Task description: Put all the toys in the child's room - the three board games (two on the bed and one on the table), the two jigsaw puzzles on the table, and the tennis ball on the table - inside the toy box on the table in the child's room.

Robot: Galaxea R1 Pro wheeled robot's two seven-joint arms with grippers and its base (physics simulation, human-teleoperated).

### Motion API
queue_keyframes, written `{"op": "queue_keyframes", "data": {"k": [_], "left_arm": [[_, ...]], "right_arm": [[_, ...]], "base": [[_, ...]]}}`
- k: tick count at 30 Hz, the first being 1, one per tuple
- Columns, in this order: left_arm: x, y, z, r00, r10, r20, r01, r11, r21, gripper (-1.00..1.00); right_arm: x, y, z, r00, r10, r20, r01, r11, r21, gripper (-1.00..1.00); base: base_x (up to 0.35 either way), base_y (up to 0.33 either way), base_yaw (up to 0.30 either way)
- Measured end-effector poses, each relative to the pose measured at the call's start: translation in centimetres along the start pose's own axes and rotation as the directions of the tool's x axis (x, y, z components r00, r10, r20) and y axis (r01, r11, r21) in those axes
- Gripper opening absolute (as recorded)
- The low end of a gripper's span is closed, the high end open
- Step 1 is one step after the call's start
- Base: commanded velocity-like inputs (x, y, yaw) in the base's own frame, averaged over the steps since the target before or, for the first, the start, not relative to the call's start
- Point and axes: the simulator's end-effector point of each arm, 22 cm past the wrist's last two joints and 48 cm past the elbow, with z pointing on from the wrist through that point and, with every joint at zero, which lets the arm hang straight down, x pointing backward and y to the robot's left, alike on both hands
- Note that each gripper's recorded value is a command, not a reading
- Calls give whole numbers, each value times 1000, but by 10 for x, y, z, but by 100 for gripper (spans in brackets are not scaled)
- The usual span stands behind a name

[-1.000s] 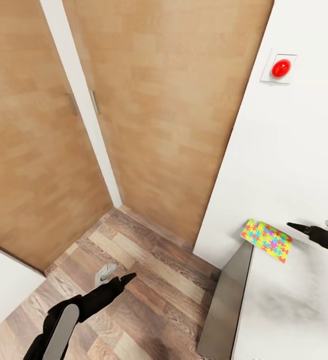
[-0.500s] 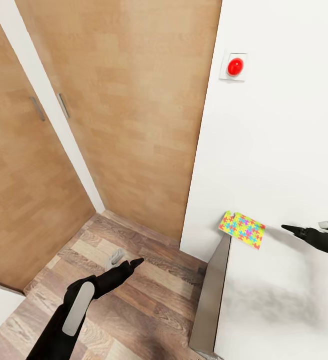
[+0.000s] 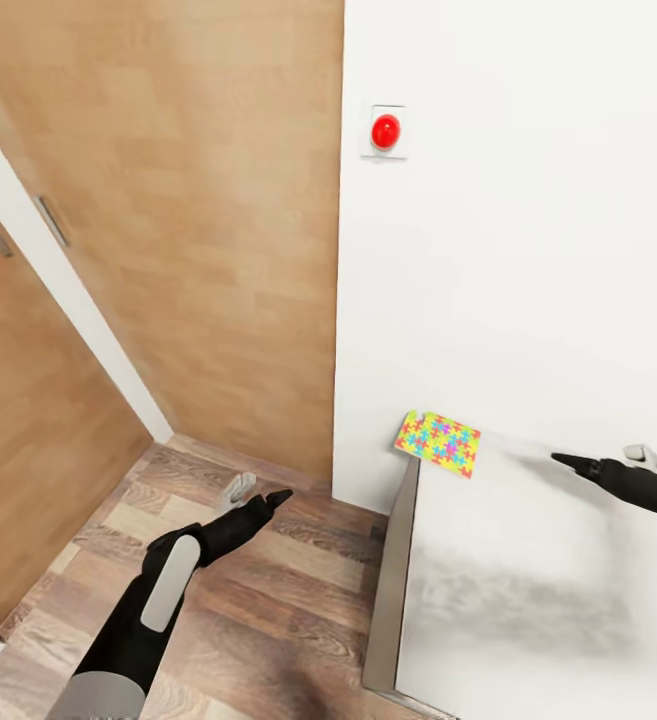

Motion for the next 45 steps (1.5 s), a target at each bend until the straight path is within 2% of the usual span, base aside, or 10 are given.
{"op": "queue_keyframes", "data": {"k": [9, 27, 38, 45], "left_arm": [[-3, -4, 9, 999, -4, 39, 3, 1000, 22, 100], [-2, -2, 11, 998, -17, 58, 15, 999, 41, 100], [-5, -6, 9, 998, -16, 62, 11, 997, 73, 100], [-4, -7, 9, 998, -15, 61, 10, 997, 78, 100]], "right_arm": [[2, 9, 5, 1000, -22, -11, 22, 1000, -15, 100], [-1, 17, 7, 999, -43, -9, 42, 999, -30, 100], [-1, 18, 7, 999, -43, -9, 43, 999, -30, 100], [-1, 18, 7, 999, -43, -11, 42, 999, -28, 100]], "base": [[0, 0, -209], [0, 11, -21], [0, 178, -13], [0, 245, -162]]}}
